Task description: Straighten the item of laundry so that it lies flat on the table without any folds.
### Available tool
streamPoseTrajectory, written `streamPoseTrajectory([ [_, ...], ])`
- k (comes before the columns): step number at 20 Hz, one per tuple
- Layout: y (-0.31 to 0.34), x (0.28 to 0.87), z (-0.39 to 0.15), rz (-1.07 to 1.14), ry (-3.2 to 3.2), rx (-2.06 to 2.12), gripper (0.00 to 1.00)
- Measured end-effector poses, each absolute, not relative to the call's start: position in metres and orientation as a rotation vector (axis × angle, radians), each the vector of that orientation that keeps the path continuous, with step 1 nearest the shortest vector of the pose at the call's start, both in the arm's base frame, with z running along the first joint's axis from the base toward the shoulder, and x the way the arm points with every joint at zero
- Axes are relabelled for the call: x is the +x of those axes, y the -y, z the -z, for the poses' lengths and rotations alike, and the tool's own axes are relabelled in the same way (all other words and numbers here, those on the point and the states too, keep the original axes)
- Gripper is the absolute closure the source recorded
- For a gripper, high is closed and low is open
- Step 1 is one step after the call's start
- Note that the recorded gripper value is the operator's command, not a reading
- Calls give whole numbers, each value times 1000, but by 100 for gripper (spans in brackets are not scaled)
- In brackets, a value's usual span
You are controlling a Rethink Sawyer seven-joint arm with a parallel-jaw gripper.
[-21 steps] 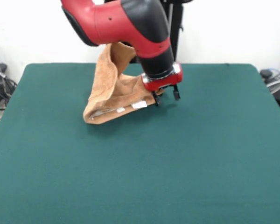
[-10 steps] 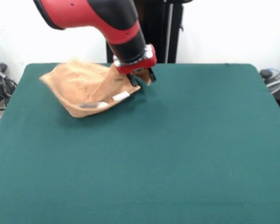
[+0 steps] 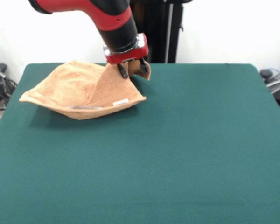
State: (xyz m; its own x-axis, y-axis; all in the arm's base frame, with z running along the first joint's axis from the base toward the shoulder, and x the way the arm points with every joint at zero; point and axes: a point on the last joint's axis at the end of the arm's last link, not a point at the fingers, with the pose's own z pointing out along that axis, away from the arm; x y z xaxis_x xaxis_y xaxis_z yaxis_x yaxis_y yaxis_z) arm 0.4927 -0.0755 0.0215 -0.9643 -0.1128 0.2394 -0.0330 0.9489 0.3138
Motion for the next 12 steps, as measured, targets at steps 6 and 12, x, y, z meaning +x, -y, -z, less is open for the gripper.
streamPoseTrajectory([
  [6, 75, 499, -30, 425, 2867, 125, 0],
  [12, 62, 509, -46, 393, 2890, 167, 0],
])
